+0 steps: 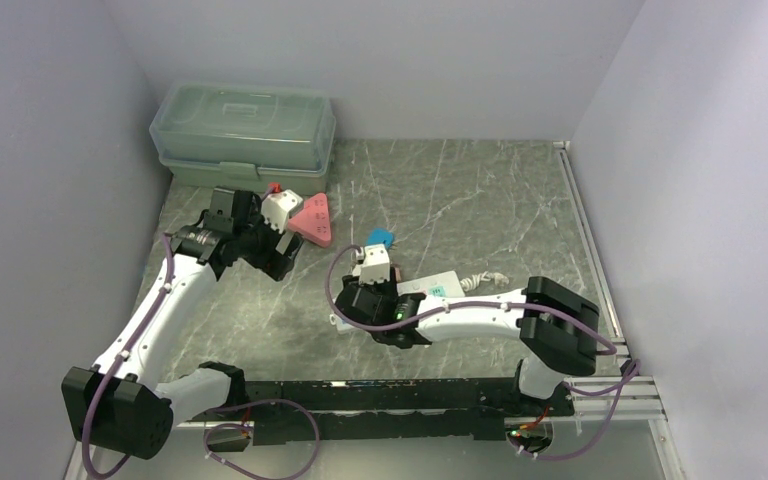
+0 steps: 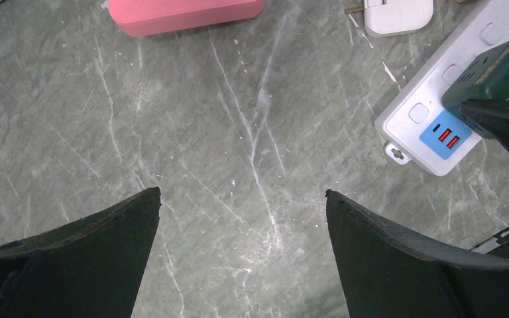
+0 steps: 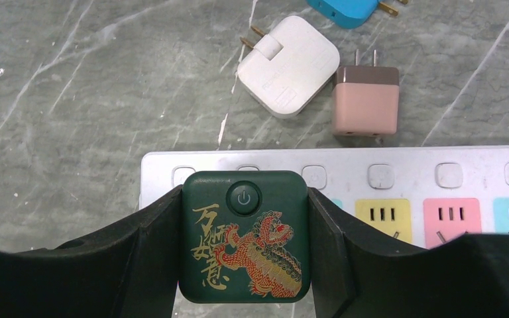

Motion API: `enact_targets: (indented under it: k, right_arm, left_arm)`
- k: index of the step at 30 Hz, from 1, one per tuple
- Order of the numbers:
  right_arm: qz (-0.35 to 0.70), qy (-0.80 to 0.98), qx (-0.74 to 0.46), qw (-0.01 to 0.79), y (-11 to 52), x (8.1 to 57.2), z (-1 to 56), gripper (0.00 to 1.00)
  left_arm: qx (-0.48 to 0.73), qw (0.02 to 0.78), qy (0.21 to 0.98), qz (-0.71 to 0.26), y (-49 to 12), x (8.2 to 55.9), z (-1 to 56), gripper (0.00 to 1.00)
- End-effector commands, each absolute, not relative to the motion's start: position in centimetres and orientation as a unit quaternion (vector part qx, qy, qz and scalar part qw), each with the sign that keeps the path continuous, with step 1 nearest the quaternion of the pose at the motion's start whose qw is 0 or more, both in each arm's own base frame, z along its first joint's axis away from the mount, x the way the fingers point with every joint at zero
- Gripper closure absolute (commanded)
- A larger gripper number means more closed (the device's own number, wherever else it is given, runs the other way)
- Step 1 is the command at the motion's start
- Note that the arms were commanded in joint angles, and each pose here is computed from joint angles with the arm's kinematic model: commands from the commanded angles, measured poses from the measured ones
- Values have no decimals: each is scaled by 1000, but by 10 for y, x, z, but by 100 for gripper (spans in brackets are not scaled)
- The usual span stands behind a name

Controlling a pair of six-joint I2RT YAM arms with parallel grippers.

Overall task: Insert the plug
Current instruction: Insert the plug into the socket.

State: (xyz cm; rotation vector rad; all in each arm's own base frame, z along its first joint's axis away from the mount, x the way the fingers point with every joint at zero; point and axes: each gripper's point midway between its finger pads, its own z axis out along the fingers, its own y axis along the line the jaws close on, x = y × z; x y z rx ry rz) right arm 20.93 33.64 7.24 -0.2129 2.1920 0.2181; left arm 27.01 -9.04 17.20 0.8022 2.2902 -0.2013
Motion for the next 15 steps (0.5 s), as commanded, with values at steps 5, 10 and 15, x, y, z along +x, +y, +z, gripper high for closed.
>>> enact_targets:
  k: [5,10,15]
  right_arm:
    - [-14,939,-203,279,273,128,-21,100]
    - [-9,936,-205,286,276,130,-18,74]
    - [12,929,-204,308,286,136,0,35]
  left_arm:
    - [306,368,876,-64,-88,280,188,0]
    - [305,368,876,-62,-88,281,190,0]
    - [304,369,876,-61,-88,283,193,0]
